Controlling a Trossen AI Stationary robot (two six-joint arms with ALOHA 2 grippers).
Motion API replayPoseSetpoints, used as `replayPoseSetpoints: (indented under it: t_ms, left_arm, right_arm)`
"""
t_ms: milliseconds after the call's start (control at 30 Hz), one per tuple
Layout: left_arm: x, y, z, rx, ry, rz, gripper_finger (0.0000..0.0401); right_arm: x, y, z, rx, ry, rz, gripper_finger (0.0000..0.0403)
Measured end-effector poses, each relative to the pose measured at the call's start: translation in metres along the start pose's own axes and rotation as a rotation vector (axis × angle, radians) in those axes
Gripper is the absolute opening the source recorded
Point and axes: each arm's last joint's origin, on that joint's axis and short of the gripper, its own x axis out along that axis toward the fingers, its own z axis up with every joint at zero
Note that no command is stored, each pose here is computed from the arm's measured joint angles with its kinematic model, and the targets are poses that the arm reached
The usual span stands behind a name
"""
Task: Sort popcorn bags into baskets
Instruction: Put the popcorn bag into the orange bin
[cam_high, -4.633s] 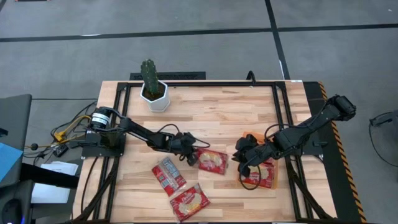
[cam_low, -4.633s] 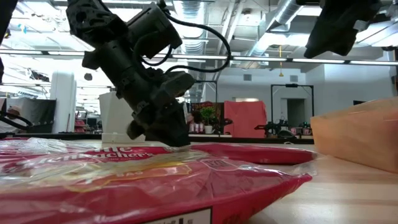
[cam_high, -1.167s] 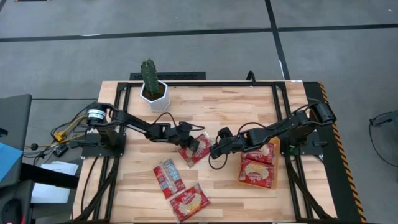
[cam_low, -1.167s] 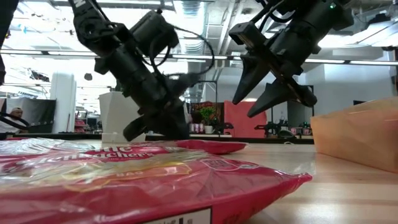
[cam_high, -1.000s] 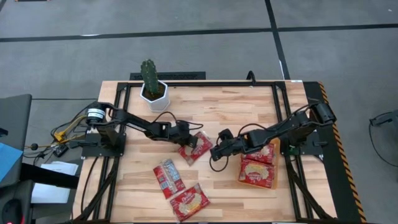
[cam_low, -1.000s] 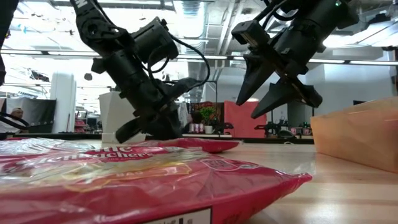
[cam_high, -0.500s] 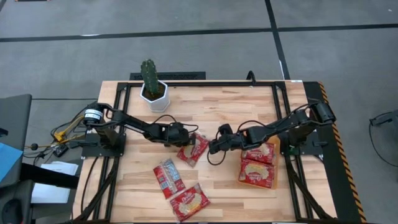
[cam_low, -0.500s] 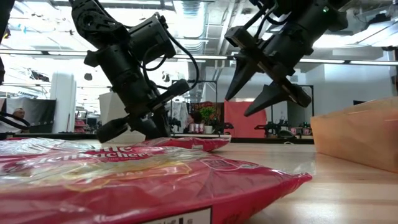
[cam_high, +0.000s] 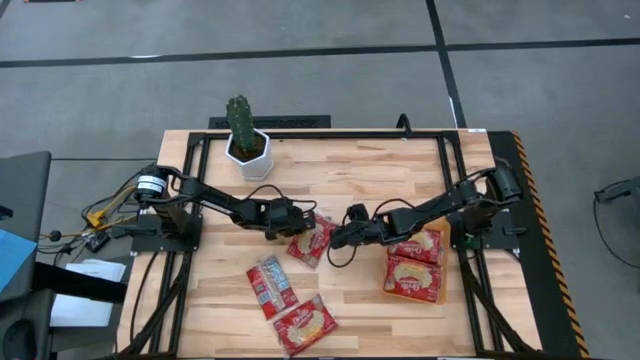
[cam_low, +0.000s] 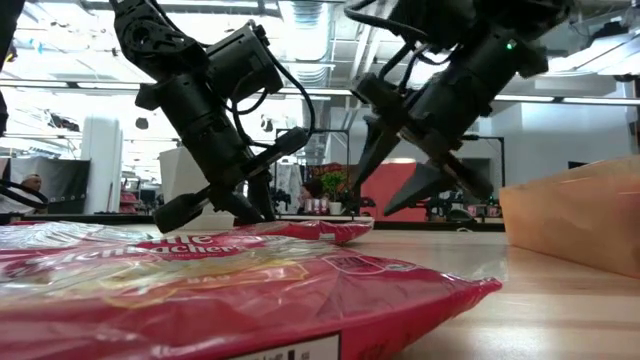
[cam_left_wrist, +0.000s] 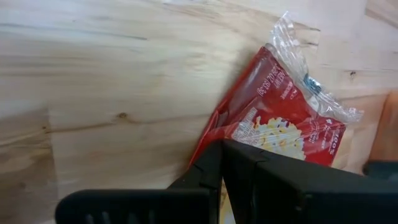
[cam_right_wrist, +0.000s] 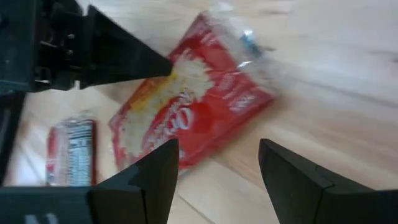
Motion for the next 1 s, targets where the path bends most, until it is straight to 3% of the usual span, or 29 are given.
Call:
replayPoseSetpoints:
  t_ms: [567, 800, 1000]
  left_arm:
    - [0.0, 0.0, -0.001, -0.005, -0.022, -0.005, 0.0]
    - [0.0, -0.001, -0.001, 0.004, 0.005, -0.009, 0.0]
    - [0.0, -0.001, -0.002, -0.003, 0.015, -0.005, 0.0]
  right_arm:
    - [0.053, -0.009, -0.01, 0.128, 0.057, 0.095, 0.0245]
    - [0.024, -0.003, -0.011, 0.087, 0.147, 0.047, 0.0245]
    - [0.008, -0.009, -0.009, 0.09, 0.025, -0.073, 0.0245]
